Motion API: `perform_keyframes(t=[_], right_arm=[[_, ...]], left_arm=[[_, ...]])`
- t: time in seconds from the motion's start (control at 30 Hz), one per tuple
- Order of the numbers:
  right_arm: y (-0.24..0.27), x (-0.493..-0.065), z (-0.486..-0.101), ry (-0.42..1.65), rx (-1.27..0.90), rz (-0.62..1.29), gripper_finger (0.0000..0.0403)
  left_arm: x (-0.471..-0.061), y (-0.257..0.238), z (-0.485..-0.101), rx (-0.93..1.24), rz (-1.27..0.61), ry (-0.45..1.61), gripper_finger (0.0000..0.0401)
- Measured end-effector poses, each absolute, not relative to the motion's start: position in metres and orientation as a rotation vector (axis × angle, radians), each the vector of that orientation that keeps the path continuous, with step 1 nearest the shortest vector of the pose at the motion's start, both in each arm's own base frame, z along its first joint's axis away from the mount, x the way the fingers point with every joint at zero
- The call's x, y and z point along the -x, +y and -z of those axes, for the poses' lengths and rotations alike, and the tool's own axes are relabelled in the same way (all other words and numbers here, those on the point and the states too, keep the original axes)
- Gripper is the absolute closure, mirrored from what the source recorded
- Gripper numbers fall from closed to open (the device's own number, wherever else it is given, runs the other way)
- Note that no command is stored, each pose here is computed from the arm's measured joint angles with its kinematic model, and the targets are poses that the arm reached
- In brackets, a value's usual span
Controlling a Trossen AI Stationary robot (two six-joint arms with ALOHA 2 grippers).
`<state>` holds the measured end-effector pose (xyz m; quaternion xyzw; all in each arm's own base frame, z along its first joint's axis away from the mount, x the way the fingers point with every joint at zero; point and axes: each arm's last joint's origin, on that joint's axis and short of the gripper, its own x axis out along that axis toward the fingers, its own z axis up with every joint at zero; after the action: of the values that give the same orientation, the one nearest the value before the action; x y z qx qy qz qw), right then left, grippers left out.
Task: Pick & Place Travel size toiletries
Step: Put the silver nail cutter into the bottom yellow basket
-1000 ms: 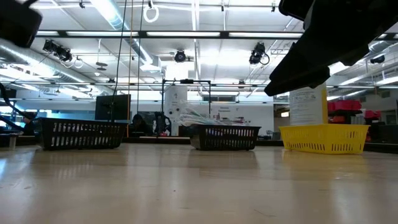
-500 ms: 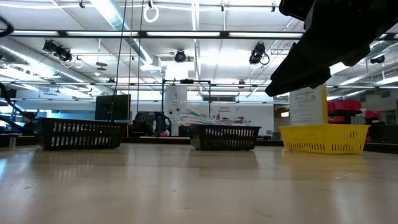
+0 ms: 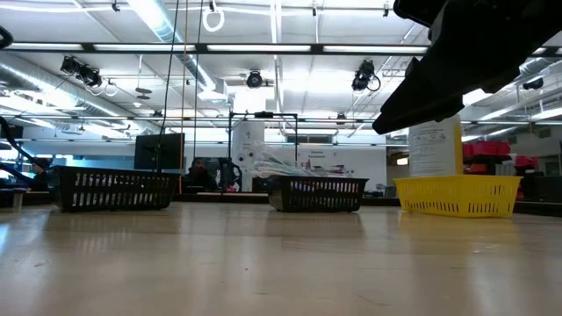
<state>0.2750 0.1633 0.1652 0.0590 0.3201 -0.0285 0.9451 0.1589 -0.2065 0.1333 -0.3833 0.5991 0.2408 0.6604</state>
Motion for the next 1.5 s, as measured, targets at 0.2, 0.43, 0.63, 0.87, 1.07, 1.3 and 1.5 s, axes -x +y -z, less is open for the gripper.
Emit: perform_keyframes(t=[0.2,0.43,0.63,0.87,1.07,1.3,1.5], right_arm=[[0.162,-0.276,-0.166,0.625,-0.101,0.091,0.023],[0.159,-0.288,-0.177,0.517,-0.052,0.02,0.0204],[0.162,-0.298,-0.188,0.352,0.327,-0.129,0.0188],[0.163,-0.31,-0.181,0.261,0.484,-0.272,0.0205],[0.153,-0.316,-0.183,0.24,0.481,-0.248,0.0217],[0.142,-0.322,-0.185,0.229,0.41,-0.266,0.0208],[0.138,-0.324,-0.186,0.218,0.412,-0.253,0.0225]], left_arm=[[-0.165,-0.208,-0.138,0.809,-0.503,1.304,0.0328],[-0.201,-0.212,-0.168,0.689,-0.39,1.045,0.0334],[-0.246,-0.2,-0.199,0.543,-0.291,0.836,0.032],[-0.294,-0.174,-0.222,0.448,-0.039,0.706,0.034],[-0.315,-0.151,-0.231,0.419,0.129,0.66,0.0324],[-0.324,-0.131,-0.231,0.418,0.202,0.682,0.0335],[-0.328,-0.122,-0.231,0.391,0.203,0.677,0.0328]])
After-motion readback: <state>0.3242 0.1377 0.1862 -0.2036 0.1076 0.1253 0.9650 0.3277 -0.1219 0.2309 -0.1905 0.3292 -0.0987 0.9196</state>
